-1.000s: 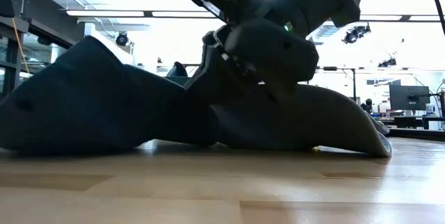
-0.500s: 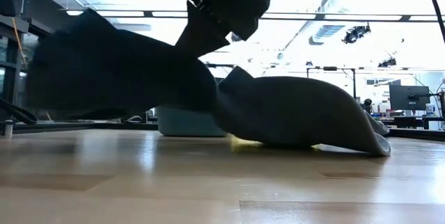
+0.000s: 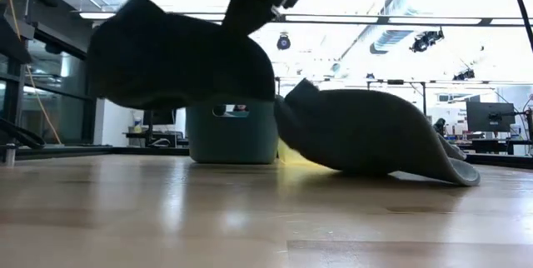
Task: Pick & Place hat
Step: Put the black cap into the blue bin
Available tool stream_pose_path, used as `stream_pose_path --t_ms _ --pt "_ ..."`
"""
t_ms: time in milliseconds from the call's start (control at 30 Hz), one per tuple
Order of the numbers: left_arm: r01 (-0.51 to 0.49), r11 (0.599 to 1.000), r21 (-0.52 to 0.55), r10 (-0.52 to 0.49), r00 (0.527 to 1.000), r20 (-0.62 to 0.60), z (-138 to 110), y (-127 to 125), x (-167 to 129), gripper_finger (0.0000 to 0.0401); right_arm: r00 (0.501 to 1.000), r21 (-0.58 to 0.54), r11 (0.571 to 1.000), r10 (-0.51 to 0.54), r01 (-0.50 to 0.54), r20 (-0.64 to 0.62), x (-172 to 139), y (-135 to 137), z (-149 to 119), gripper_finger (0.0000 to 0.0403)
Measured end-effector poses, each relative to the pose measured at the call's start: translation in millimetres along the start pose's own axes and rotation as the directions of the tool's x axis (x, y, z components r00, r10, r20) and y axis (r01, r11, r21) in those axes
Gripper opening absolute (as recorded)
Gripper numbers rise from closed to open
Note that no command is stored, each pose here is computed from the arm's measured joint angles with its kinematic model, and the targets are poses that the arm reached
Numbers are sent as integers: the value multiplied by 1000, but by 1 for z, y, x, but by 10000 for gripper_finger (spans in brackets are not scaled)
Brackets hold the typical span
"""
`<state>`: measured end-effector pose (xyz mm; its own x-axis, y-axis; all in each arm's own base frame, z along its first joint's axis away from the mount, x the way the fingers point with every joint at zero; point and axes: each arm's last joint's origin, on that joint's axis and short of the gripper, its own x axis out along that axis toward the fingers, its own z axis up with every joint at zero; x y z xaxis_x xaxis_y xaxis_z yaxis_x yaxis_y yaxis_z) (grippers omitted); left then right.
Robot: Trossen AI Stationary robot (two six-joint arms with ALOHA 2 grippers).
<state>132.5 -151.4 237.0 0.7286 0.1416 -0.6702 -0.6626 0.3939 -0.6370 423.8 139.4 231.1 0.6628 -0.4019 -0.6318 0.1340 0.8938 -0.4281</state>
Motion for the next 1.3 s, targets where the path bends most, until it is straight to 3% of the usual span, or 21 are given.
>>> stream_pose_path --t_ms 200,567,767,1033,1200,1300 --pt "24 999 -23 -23 999 28 1 -1 0 280 999 34 999 -38 37 24 -8 -3 10 6" --pt "88 993 -81 -80 992 100 2 -5 -1 280 990 1 992 -129 129 -62 -14 -14 8 5" --pt "151 973 -173 -116 974 196 5 -6 -1 280 985 -27 989 -144 143 -93 -11 -19 5 5" --pt "181 941 -284 -96 953 289 19 -11 9 280 965 -80 967 -249 242 -81 -4 -39 9 5" --pt "258 908 -330 -119 913 389 28 -18 14 280 949 -139 943 -311 302 -50 -9 -51 17 5" --pt "333 877 -347 -132 860 492 35 -22 17 280 931 -196 917 -361 346 -45 -10 -58 21 5"
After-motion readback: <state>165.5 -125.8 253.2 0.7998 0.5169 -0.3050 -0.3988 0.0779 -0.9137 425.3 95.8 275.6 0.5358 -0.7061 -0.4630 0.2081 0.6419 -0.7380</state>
